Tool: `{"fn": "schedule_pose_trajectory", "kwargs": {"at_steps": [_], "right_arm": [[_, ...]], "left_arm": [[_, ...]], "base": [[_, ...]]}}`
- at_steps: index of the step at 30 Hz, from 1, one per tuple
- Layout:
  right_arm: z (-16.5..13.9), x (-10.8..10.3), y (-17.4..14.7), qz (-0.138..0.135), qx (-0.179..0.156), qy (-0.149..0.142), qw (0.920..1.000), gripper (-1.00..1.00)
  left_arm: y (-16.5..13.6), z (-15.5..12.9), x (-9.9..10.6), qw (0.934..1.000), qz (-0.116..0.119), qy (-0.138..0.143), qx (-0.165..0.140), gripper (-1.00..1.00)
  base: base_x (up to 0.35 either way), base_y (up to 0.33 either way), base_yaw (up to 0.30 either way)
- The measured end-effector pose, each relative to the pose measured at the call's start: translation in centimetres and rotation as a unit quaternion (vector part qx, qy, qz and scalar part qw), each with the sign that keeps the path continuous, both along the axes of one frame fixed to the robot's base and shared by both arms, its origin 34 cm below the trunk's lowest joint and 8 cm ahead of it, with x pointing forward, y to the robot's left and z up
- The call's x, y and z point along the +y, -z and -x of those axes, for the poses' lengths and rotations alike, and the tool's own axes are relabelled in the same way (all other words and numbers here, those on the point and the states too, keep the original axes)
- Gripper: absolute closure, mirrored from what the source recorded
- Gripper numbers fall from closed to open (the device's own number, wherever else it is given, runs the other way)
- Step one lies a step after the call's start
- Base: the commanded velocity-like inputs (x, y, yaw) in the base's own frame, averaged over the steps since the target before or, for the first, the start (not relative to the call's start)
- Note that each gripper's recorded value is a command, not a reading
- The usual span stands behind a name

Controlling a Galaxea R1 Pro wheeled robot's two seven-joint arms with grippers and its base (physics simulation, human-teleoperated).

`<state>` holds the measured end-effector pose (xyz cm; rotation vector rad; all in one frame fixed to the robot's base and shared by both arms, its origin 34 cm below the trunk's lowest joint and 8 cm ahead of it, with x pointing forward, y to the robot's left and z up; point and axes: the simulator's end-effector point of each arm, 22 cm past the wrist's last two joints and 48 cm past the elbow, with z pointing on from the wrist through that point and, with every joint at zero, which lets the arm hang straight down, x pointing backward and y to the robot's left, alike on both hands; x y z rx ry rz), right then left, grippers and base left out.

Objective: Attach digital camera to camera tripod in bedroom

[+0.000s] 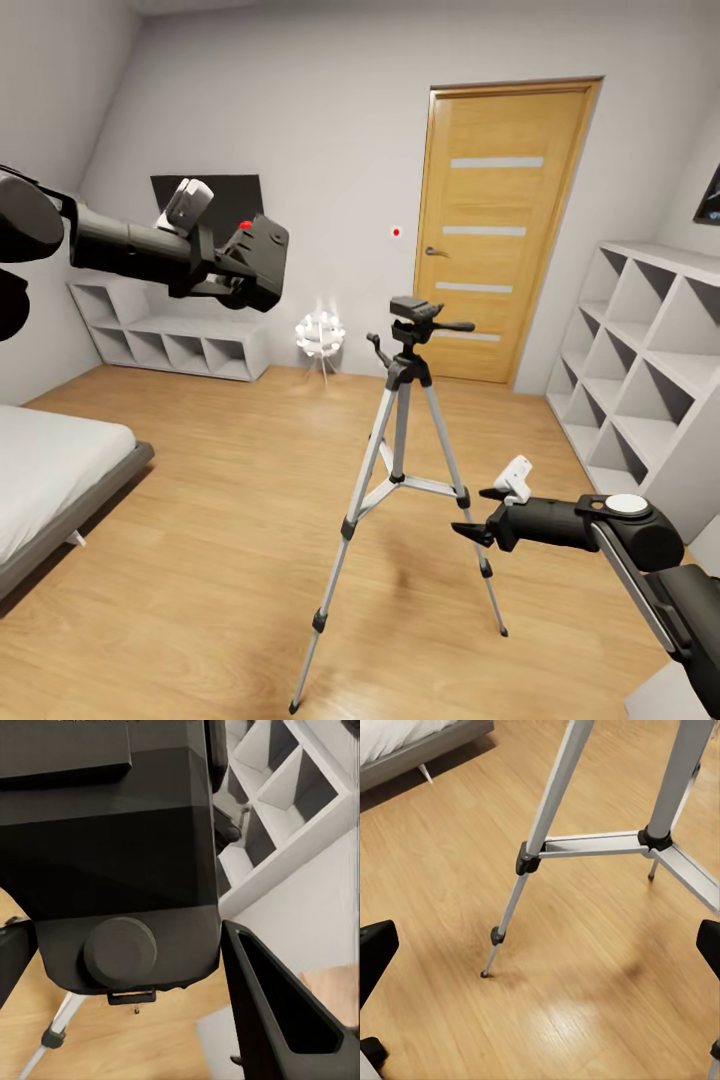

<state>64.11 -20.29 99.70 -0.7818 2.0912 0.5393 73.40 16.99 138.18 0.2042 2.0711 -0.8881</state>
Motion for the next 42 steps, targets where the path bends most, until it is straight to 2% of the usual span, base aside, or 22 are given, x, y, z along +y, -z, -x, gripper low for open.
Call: {"fn": "schedule_pose_trajectory", "kwargs": {"at_steps": [6,8,18,21,22,23,26,27,31,33,36,38,39,42], "right_arm": [[0.0,-0.1,-0.9,0.001,-0.006,-0.002,1.0000,-1.00],[-0.1,-0.2,-1.3,0.000,-0.012,-0.001,0.9999,-1.00],[-0.2,-0.5,-2.8,-0.004,-0.018,0.005,0.9998,-1.00],[-0.1,-0.5,-3.2,-0.004,-0.019,0.006,0.9998,-1.00],[-0.1,-0.5,-3.3,-0.004,-0.019,0.006,0.9998,-1.00],[-0.1,-0.6,-3.4,-0.004,-0.019,0.006,0.9998,-1.00],[0.0,-0.6,-3.7,-0.004,-0.019,0.007,0.9998,-1.00],[0.0,-0.6,-3.8,-0.005,-0.019,0.007,0.9998,-1.00],[0.1,-0.5,-4.2,-0.005,-0.018,0.007,0.9998,-1.00],[0.2,-0.5,-4.4,-0.006,-0.018,0.007,0.9998,-1.00],[0.3,-0.5,-4.7,-0.006,-0.018,0.007,0.9998,-1.00],[0.3,-0.5,-4.9,-0.006,-0.018,0.007,0.9998,-1.00],[0.3,-0.5,-5.0,-0.006,-0.018,0.007,0.9998,-1.00],[0.5,-0.5,-5.2,-0.006,-0.018,0.007,0.9998,-1.00]], "left_arm": [[0.7,-0.2,-0.3,0.9999,-0.005,-0.008,0.013,1.00],[1.5,-0.6,0.3,0.9995,-0.010,-0.021,0.022,1.00],[4.1,-0.4,2.5,0.9974,-0.011,-0.046,0.054,1.00],[4.5,-0.4,4.1,0.9963,-0.019,-0.061,0.057,1.00],[4.3,-0.4,4.0,0.9963,-0.016,-0.060,0.059,1.00],[4.6,-0.4,5.0,0.9956,-0.024,-0.069,0.059,1.00],[4.9,-0.2,5.6,0.9948,-0.023,-0.074,0.066,1.00],[6.0,-0.2,6.2,0.9936,-0.028,-0.079,0.075,1.00],[6.8,0.0,6.6,0.9923,-0.028,-0.083,0.087,1.00],[7.7,0.1,7.9,0.9902,-0.037,-0.096,0.094,1.00],[7.9,0.3,8.6,0.9890,-0.035,-0.102,0.102,1.00],[8.6,0.5,9.7,0.9871,-0.042,-0.111,0.108,1.00],[9.3,0.7,10.8,0.9849,-0.048,-0.121,0.114,1.00],[10.2,1.1,12.4,0.9815,-0.052,-0.134,0.126,1.00]], "base": [[0.000,0.000,0.000],[0.000,0.000,0.000],[0.000,0.000,0.000],[0.000,0.000,0.000],[0.000,0.000,0.000],[0.000,0.000,0.000],[0.000,0.000,0.000],[0.000,0.000,0.000],[0.000,0.000,0.000],[0.000,0.000,0.000],[0.000,0.000,0.000],[0.000,0.000,0.000],[0.000,0.000,0.000],[0.000,0.000,0.015]]}}
